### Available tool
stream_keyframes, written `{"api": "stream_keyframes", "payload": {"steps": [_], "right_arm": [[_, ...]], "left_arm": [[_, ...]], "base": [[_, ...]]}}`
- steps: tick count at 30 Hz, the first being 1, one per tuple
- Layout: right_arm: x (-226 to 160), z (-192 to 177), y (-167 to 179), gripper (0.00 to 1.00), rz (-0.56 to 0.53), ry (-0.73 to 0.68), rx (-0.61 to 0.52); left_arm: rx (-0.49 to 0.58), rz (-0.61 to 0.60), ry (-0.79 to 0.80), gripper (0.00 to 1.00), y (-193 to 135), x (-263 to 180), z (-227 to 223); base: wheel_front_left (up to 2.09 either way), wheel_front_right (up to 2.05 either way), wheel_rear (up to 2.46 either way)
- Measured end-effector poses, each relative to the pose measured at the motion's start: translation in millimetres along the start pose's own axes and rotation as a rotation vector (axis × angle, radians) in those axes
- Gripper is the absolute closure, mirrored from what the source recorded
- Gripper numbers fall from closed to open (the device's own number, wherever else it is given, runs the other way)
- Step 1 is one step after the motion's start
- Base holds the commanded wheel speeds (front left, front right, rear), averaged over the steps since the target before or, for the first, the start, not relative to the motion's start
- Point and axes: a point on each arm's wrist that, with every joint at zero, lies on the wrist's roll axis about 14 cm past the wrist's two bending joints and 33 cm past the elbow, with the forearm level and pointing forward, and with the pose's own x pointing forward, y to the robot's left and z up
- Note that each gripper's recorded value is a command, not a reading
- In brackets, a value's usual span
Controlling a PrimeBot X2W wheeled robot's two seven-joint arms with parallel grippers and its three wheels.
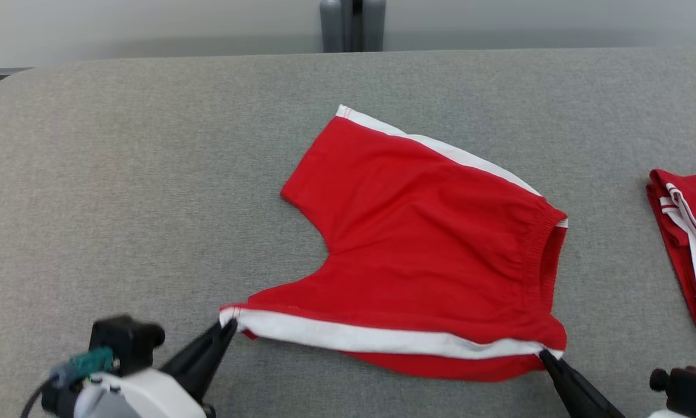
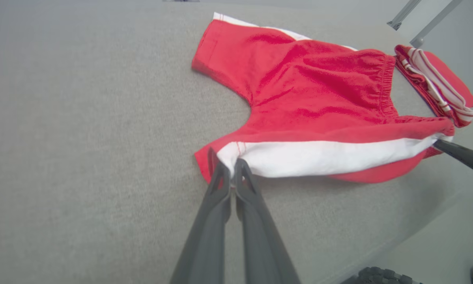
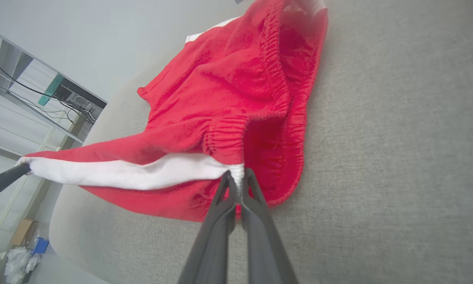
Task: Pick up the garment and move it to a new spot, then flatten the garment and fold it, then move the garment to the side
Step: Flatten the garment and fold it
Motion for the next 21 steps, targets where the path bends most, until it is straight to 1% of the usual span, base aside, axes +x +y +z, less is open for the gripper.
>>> {"api": "stream_keyframes", "payload": {"steps": [2, 5, 9, 15, 21], "right_arm": [[8, 11, 9, 1.0, 0.018, -0.04, 0.02], [20, 34, 14, 1.0, 0.023, -0.116, 0.037], [34, 57, 8, 1.0, -0.004, -0.208, 0.066], [55, 80, -5, 1.0, -0.041, -0.297, 0.078], [81, 97, -9, 1.0, -0.038, -0.346, 0.074]], "left_arm": [[0.077, -0.041, -0.041, 1.0, -5, 17, 26], [0.17, -0.096, -0.09, 1.0, -15, 44, 61], [0.219, -0.19, -0.145, 1.0, -39, 81, 100], [0.21, -0.254, -0.109, 1.0, -50, 141, 121], [0.201, -0.247, -0.037, 1.0, -40, 199, 123]], "base": [[0.0, 0.0, 0.0], [0.0, 0.0, 0.0], [0.0, 0.0, 0.0], [0.0, 0.0, 0.0], [0.0, 0.0, 0.0]]}}
